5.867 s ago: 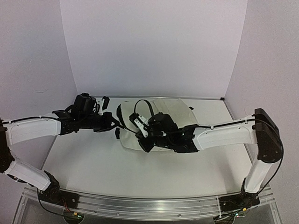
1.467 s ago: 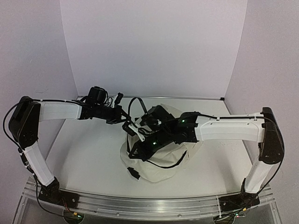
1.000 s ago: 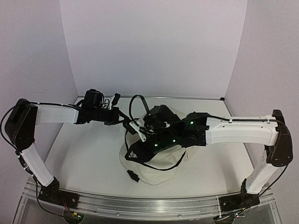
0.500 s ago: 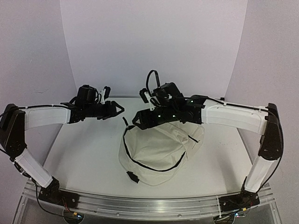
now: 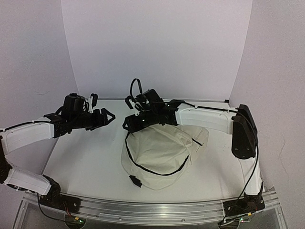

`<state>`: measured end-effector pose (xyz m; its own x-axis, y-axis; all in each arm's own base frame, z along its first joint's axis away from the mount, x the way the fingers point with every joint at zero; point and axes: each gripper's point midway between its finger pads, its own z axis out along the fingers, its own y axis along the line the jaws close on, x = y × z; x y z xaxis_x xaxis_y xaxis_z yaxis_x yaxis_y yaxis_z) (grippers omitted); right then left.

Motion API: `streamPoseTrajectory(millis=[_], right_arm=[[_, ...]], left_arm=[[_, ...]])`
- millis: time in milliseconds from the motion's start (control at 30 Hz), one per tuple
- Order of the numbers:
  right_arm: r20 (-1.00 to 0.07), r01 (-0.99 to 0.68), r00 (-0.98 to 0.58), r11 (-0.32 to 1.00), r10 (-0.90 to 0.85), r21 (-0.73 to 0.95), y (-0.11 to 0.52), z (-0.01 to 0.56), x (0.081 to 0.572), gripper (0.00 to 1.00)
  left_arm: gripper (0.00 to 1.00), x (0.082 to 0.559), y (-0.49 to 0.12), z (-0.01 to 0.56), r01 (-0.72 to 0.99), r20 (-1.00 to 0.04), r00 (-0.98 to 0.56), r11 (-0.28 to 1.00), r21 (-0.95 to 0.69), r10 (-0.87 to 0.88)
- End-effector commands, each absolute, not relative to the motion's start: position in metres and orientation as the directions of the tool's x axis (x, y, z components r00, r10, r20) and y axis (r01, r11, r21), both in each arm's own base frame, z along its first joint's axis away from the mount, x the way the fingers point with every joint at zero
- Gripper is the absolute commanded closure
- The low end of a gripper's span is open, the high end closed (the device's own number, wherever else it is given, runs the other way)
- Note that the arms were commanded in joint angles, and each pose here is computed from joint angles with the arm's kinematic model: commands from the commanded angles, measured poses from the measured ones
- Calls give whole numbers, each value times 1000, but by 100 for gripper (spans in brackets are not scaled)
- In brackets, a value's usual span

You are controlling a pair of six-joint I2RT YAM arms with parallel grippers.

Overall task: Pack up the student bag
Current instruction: Zip the student bag at the center of the board.

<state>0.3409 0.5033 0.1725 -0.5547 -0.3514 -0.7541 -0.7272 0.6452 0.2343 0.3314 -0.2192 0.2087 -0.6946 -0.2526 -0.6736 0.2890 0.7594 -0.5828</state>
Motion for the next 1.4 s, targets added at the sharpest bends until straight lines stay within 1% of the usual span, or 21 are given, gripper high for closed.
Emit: streamPoseTrajectory(millis=[0,100,167,267,300,333,367,400,433,500,633,800,967,1167,1267,1333,1367], right_arm=[[-778,-733,-536,639,-329,235,518,174,361,45],[-778,-724,-538,650,-323,231,520,171,367,46],[-776,-717,-542,659,-322,228,521,166,373,50],[-776,-719,-546,652,-316,240,526,164,377,65],[-777,-722,-547,646,-312,249,529,165,377,74],[-777,-722,-547,645,-311,251,530,165,377,76],[-778,-723,-550,640,-304,260,531,167,377,89],[-778,-722,-551,639,-302,264,532,168,377,93],[-780,-723,-551,636,-297,268,532,171,376,100],[-783,-726,-548,631,-294,272,531,176,375,100],[-787,-726,-546,631,-286,274,528,185,373,100],[-800,-709,-542,652,-259,269,517,203,372,100],[-805,-696,-539,669,-246,261,508,212,370,100],[-809,-687,-539,678,-236,260,499,218,366,100],[-809,-682,-541,683,-232,261,497,219,365,100],[-810,-679,-541,685,-227,262,494,221,364,100],[-810,-679,-540,686,-227,261,494,222,363,100]], left_arm=[[26,312,-219,190,267,-617,-753,752,-602,-227],[26,308,-221,187,265,-605,-764,746,-611,-224],[29,305,-224,184,273,-599,-772,738,-617,-215],[34,300,-230,180,282,-591,-781,732,-620,-200],[37,300,-230,177,274,-583,-787,734,-621,-199],[38,300,-231,176,273,-581,-789,734,-622,-198],[41,299,-233,174,269,-571,-797,730,-628,-197],[42,298,-235,174,272,-571,-797,727,-630,-196],[43,297,-239,176,278,-566,-801,716,-640,-194],[42,293,-248,178,300,-565,-805,698,-650,-179],[36,290,-264,181,332,-566,-812,681,-652,-146],[35,287,-287,174,361,-548,-830,653,-666,-101],[41,289,-300,172,369,-544,-834,637,-676,-94],[44,293,-306,173,375,-550,-829,628,-682,-102],[50,293,-311,167,369,-535,-840,627,-686,-91],[56,292,-315,166,373,-533,-842,625,-686,-83],[63,292,-316,167,376,-535,-841,624,-685,-81]])
